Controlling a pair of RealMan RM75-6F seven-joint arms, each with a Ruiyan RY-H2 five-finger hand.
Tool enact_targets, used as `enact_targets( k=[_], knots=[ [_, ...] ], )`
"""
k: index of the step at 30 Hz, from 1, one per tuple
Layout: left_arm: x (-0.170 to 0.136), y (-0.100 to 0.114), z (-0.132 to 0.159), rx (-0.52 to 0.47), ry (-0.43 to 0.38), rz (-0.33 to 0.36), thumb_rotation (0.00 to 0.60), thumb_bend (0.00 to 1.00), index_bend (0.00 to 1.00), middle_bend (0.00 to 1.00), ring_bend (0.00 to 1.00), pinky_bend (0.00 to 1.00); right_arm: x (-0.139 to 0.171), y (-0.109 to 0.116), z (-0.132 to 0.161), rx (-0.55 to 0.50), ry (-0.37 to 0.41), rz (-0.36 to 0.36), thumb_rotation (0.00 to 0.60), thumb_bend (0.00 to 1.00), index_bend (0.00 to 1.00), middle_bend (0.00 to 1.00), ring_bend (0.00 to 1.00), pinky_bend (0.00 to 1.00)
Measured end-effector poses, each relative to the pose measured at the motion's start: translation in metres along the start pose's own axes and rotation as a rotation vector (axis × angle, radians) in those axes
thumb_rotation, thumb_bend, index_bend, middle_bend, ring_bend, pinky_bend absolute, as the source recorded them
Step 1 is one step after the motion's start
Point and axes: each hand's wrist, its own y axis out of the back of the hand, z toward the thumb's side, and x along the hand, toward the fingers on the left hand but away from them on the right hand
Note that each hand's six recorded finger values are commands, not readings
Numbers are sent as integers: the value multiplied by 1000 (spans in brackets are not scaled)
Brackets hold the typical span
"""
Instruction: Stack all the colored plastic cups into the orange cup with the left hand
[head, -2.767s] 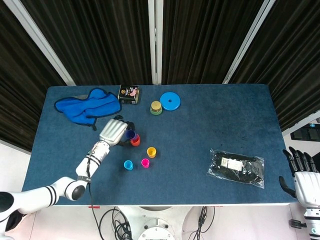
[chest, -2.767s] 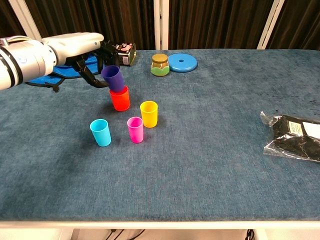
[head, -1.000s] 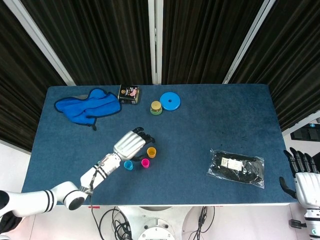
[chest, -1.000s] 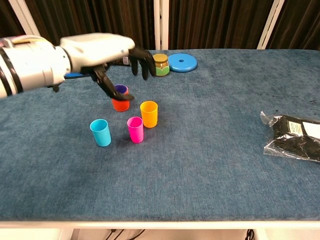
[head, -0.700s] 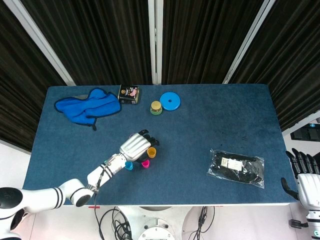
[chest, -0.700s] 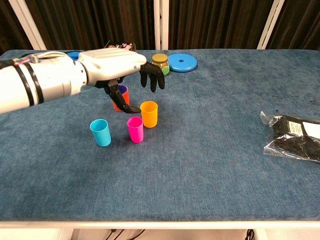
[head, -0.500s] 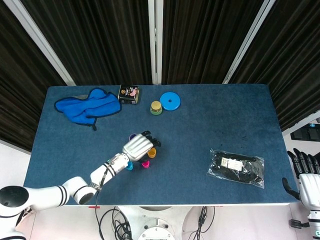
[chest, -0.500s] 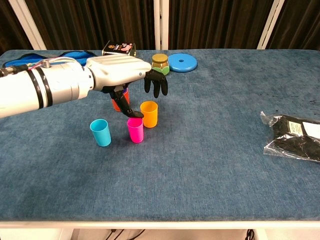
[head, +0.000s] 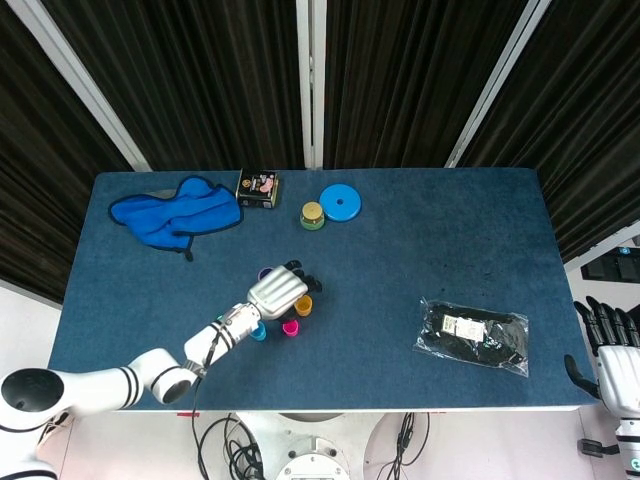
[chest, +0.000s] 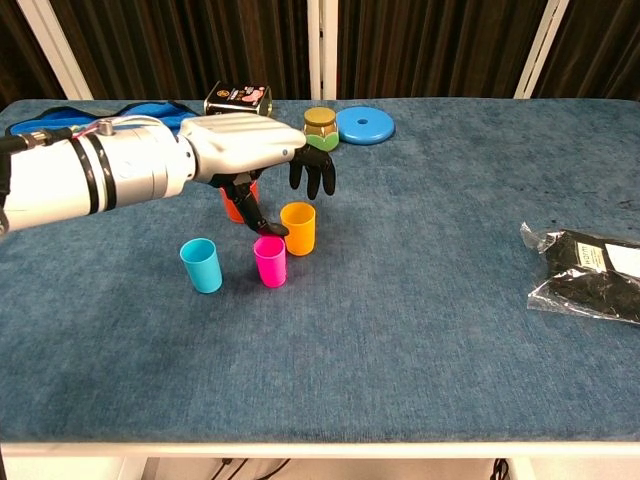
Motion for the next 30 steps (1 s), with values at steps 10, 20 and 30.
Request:
enact_targets(
  k=[10, 20, 30],
  knots=[
    [4, -3, 0, 18, 1, -21, 600, 230, 329, 336, 310, 193, 0, 0, -3, -3, -7, 0, 600, 327, 0, 0, 0, 0],
    [6, -8, 0, 14, 7, -20, 600, 234, 438, 446, 376, 238, 0, 0, -6, -7, -13, -2, 600, 327, 0, 0, 0, 0],
    [3, 0, -1, 9, 11, 28, 600, 249, 516, 521, 432, 282, 0, 0, -6, -7, -12, -2, 600, 327, 0, 0, 0, 0]
  ],
)
